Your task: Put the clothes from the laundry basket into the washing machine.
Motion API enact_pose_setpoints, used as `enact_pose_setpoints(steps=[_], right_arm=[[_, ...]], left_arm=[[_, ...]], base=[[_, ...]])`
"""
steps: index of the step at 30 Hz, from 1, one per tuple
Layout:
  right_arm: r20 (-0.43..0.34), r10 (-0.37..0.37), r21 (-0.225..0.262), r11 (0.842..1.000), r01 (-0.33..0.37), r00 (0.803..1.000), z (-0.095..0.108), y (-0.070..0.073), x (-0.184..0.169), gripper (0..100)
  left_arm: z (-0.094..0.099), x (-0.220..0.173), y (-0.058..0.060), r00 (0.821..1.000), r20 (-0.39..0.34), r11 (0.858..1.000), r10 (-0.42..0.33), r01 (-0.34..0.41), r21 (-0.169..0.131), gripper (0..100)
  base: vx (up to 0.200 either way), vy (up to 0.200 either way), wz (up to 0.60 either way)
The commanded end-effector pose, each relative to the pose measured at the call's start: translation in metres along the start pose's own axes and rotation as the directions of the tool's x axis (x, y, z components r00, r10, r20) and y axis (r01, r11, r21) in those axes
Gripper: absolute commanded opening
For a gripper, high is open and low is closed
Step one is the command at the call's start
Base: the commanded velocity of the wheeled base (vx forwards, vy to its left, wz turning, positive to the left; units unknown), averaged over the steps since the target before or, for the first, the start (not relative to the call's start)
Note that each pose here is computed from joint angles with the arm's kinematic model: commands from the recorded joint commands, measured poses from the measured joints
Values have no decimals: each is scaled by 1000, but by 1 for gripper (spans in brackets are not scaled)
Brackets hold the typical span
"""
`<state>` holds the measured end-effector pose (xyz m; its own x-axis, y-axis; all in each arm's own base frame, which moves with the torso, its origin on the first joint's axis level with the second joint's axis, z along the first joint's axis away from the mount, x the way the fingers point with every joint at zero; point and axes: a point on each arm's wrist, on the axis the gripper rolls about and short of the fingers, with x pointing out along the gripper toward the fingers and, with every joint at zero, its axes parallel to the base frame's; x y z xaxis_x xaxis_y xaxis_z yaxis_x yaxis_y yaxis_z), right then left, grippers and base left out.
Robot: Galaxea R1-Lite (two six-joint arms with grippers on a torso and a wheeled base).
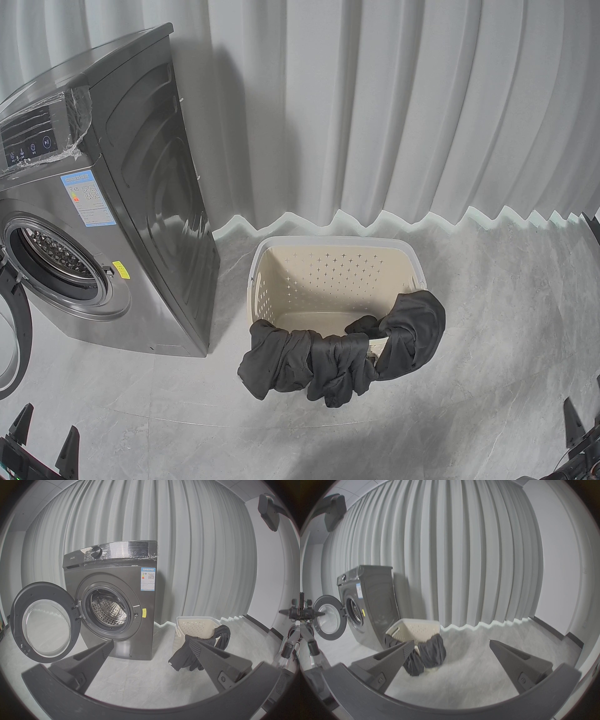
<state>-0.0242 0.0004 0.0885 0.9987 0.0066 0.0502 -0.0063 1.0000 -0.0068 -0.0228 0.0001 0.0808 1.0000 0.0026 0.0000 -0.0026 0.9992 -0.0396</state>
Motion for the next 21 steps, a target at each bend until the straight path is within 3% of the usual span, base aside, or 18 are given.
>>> enact_pose_setpoints(steps=[1,3,5,7,9,11,12,16,21], right_arm=[[197,12,-3,1000,-12,980,66,0,-16,100],[88,57,-3,998,-57,994,72,0,-6,100],[-32,127,7,992,-127,991,66,0,5,100],[-165,183,27,983,-181,969,58,1,21,100],[-283,230,51,973,-225,931,52,3,37,100],[-335,257,67,966,-249,907,51,5,45,100],[-404,280,97,960,-264,871,50,6,57,100],[-488,285,156,958,-239,825,47,9,79,100],[-535,294,215,954,-209,792,41,14,108,100]], left_arm=[[-5,0,0,1000,-2,1000,1,-1,0,100],[-5,0,0,1000,-2,1000,1,-1,0,100],[-5,0,0,1000,-2,1000,1,-1,0,100],[-5,0,0,1000,-2,1000,1,-1,0,100],[-5,0,0,1000,-2,1000,1,-1,0,100],[-5,0,0,1000,-2,1000,1,-1,0,100],[-5,0,0,1000,-2,1000,1,-1,0,100],[-5,0,0,1000,-2,1000,1,-1,0,100],[-5,0,0,1000,-2,1000,1,-1,0,100]], base=[[0,0,0],[0,0,0],[0,0,0],[0,0,0],[0,0,0],[0,0,0],[0,0,0],[0,0,0],[0,-200,0]])
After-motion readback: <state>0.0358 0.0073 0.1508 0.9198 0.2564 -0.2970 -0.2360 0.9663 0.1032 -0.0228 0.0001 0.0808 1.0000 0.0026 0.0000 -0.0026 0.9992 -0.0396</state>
